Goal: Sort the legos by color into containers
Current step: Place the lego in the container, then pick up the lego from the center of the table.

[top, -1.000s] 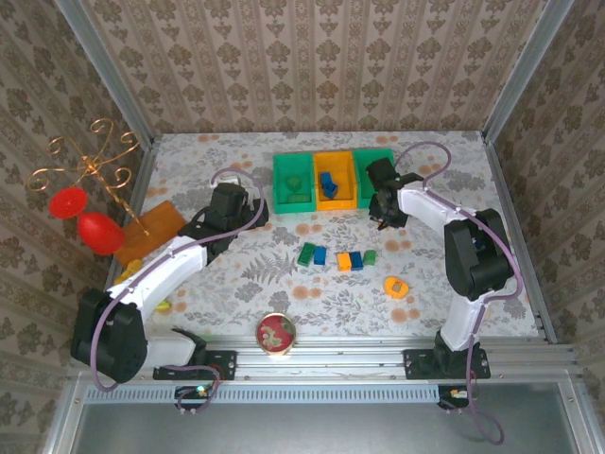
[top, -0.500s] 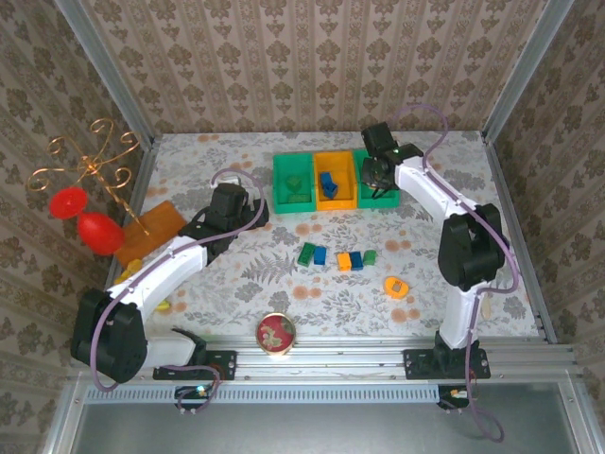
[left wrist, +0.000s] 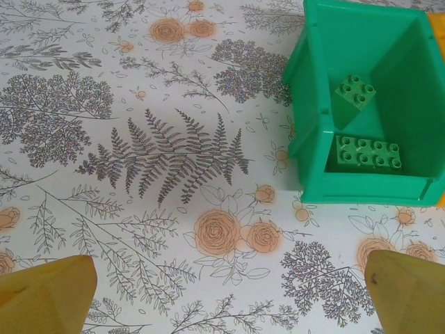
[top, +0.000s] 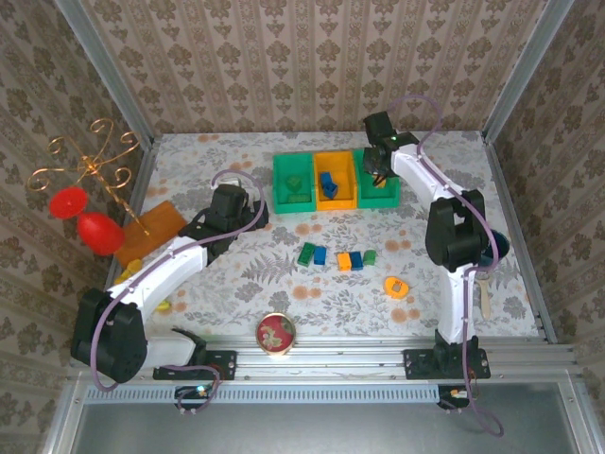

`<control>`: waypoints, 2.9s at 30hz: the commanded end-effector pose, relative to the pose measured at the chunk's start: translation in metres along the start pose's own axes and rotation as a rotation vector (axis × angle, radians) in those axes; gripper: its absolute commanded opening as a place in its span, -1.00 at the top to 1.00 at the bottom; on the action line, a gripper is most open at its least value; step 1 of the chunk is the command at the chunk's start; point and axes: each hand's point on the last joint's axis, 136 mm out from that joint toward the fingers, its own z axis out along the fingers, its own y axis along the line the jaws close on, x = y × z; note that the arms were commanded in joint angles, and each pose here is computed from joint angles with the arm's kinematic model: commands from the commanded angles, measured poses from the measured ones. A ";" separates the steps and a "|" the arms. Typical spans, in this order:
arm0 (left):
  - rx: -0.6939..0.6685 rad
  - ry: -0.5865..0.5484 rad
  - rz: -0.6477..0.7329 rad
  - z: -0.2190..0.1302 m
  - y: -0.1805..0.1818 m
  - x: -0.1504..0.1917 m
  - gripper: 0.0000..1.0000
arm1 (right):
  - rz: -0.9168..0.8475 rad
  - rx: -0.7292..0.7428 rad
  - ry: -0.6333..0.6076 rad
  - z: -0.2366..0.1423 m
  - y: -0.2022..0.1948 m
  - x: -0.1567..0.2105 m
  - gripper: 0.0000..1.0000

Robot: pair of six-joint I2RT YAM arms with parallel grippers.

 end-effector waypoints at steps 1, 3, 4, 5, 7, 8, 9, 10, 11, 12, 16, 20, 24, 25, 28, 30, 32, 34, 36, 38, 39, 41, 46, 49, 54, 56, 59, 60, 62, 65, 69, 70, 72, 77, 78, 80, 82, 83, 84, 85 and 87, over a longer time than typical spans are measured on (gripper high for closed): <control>-0.002 0.020 0.005 -0.004 0.005 0.005 -1.00 | -0.033 0.002 0.023 0.005 -0.001 0.001 0.23; -0.001 0.028 0.007 -0.004 0.005 0.007 -1.00 | -0.035 -0.006 0.025 0.006 0.001 0.001 0.17; 0.000 0.031 0.008 -0.004 0.004 0.007 -1.00 | -0.038 -0.011 0.027 0.006 0.002 0.001 0.14; 0.003 0.034 0.011 -0.004 0.004 0.007 -1.00 | -0.039 -0.015 0.025 0.005 0.003 0.000 0.11; 0.007 0.041 0.013 -0.003 0.003 0.009 -1.00 | -0.041 -0.024 0.026 0.004 0.004 0.000 0.04; 0.010 0.043 0.013 -0.003 0.002 0.009 -1.00 | -0.043 -0.028 0.026 0.003 0.005 0.000 0.02; 0.012 0.046 0.014 -0.003 0.002 0.010 -1.00 | -0.043 -0.031 0.025 0.001 0.005 0.000 -0.02; 0.012 0.049 0.017 -0.003 0.002 0.011 -1.00 | -0.043 -0.033 0.026 0.000 0.005 0.000 -0.04; 0.016 0.053 0.021 -0.003 0.000 0.012 -1.00 | -0.042 -0.037 0.024 -0.003 0.005 -0.001 -0.06; 0.015 0.058 0.027 -0.003 0.000 0.013 -1.00 | -0.044 -0.043 0.024 -0.006 0.005 0.000 -0.09; 0.011 0.080 0.057 -0.004 -0.004 0.020 -1.00 | -0.039 -0.060 0.012 -0.020 0.003 0.002 -0.24; 0.013 0.115 0.101 -0.008 -0.012 0.033 -1.00 | -0.019 -0.055 0.007 -0.035 -0.006 0.011 -0.48; 0.032 0.160 0.155 -0.011 -0.024 0.055 -1.00 | 0.008 -0.048 0.001 -0.051 -0.017 0.026 -0.68; 0.038 0.173 0.163 -0.012 -0.027 0.061 -1.00 | 0.019 -0.045 0.000 -0.055 -0.021 0.031 -0.73; 0.065 0.206 0.187 -0.014 -0.037 0.077 -1.00 | 0.045 -0.039 0.003 -0.064 -0.031 0.048 -0.91; 0.082 0.219 0.206 -0.015 -0.043 0.085 -1.00 | 0.062 -0.035 0.007 -0.069 -0.037 0.059 -1.00; 0.101 0.231 0.229 -0.017 -0.050 0.093 -1.00 | 0.078 -0.032 0.006 -0.075 -0.043 0.069 -1.00; 0.113 0.242 0.255 -0.019 -0.054 0.100 -1.00 | 0.091 -0.024 0.005 -0.079 -0.049 0.079 -1.00; 0.123 0.256 0.276 -0.019 -0.058 0.107 -1.00 | 0.103 -0.012 0.008 -0.083 -0.056 0.088 -1.00; 0.137 0.272 0.292 -0.021 -0.062 0.114 -1.00 | 0.117 -0.002 0.009 -0.087 -0.062 0.095 -1.00; 0.144 0.281 0.302 -0.021 -0.064 0.118 -1.00 | 0.121 0.001 0.011 -0.088 -0.064 0.100 -1.00; 0.156 0.293 0.322 -0.022 -0.067 0.124 -1.00 | 0.131 0.006 0.012 -0.091 -0.068 0.106 -1.00; 0.161 0.324 0.365 -0.024 -0.069 0.139 -1.00 | 0.173 0.020 0.026 -0.093 -0.076 0.122 -1.00; 0.167 0.333 0.383 -0.024 -0.071 0.144 -1.00 | 0.193 0.022 0.030 -0.092 -0.079 0.128 -1.00; 0.178 0.343 0.403 -0.024 -0.074 0.150 -1.00 | 0.206 0.028 0.036 -0.090 -0.081 0.134 -1.00; 0.184 0.347 0.406 -0.023 -0.076 0.152 -1.00 | 0.206 0.028 0.039 -0.090 -0.081 0.135 -1.00; 0.189 0.359 0.412 -0.022 -0.078 0.156 -1.00 | 0.206 0.031 0.036 -0.090 -0.082 0.135 -1.00; 0.191 0.360 0.414 -0.021 -0.079 0.157 -1.00 | 0.206 0.032 0.035 -0.090 -0.082 0.135 -1.00; 0.193 0.367 0.416 -0.019 -0.081 0.160 -1.00 | 0.205 0.034 0.036 -0.090 -0.083 0.135 -1.00; 0.196 0.371 0.416 -0.016 -0.083 0.161 -1.00 | 0.204 0.033 0.035 -0.090 -0.083 0.135 -1.00; 0.214 0.375 0.417 -0.013 -0.089 0.163 -1.00 | 0.201 0.037 0.033 -0.091 -0.084 0.134 -1.00; 0.221 0.377 0.420 -0.012 -0.091 0.164 -1.00 | 0.201 0.038 0.030 -0.091 -0.084 0.134 -1.00; 0.233 0.387 0.428 -0.009 -0.095 0.166 -1.00 | 0.200 0.041 0.027 -0.092 -0.084 0.133 -1.00; 0.251 0.402 0.451 -0.003 -0.104 0.170 -1.00 | 0.200 0.047 0.023 -0.092 -0.085 0.132 -1.00; 0.251 0.403 0.457 -0.001 -0.106 0.170 -1.00 | 0.201 0.045 0.022 -0.092 -0.085 0.131 -1.00; 0.254 0.403 0.464 0.003 -0.110 0.169 -1.00 | 0.202 0.044 0.021 -0.093 -0.085 0.130 -1.00; 0.263 0.402 0.471 0.006 -0.115 0.169 -1.00 | 0.202 0.043 0.018 -0.094 -0.085 0.130 -1.00; 0.266 0.405 0.475 0.007 -0.117 0.170 -1.00 | 0.201 0.041 0.015 -0.095 -0.084 0.128 -1.00; 0.268 0.405 0.474 0.009 -0.118 0.169 -1.00 | 0.200 0.042 0.015 -0.095 -0.084 0.128 -1.00; 0.270 0.406 0.475 0.011 -0.120 0.169 -1.00 | 0.199 0.042 0.015 -0.095 -0.084 0.129 -1.00; 0.270 0.409 0.479 0.013 -0.122 0.170 -1.00 | 0.199 0.041 0.010 -0.096 -0.085 0.127 -1.00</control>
